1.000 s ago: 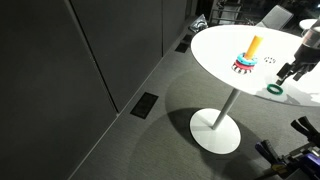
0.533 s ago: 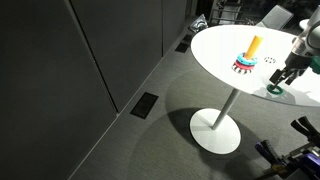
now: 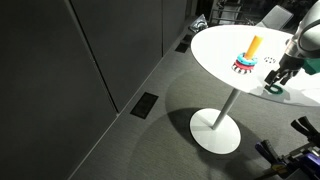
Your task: Put the green ring onto the ring toss
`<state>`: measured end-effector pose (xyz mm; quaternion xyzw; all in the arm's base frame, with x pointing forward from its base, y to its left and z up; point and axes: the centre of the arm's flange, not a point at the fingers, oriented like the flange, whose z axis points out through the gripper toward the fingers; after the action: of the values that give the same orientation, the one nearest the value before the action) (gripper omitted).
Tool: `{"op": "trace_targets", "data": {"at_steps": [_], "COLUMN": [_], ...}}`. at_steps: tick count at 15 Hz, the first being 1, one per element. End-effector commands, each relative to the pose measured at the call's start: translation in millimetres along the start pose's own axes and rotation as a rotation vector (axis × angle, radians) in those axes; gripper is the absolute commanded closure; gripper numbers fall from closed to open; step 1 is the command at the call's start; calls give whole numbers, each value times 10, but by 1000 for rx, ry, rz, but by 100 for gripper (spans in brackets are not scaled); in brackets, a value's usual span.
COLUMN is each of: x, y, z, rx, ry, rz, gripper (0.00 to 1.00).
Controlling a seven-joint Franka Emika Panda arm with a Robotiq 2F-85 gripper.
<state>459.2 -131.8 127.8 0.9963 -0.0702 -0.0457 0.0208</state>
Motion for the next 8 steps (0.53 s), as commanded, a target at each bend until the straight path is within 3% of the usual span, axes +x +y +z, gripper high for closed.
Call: {"op": "trace_targets", "data": {"at_steps": [1,4,6,8], "x": [79,88,92,98], "y": [-51,-79,-90,-99], "z": [20,34,45,41], "rx": [-5,-6,-7,-6], "ry": [8,6,4,5], "rz": [3,-2,-5,-5], "gripper": [0,0,27,44]}}
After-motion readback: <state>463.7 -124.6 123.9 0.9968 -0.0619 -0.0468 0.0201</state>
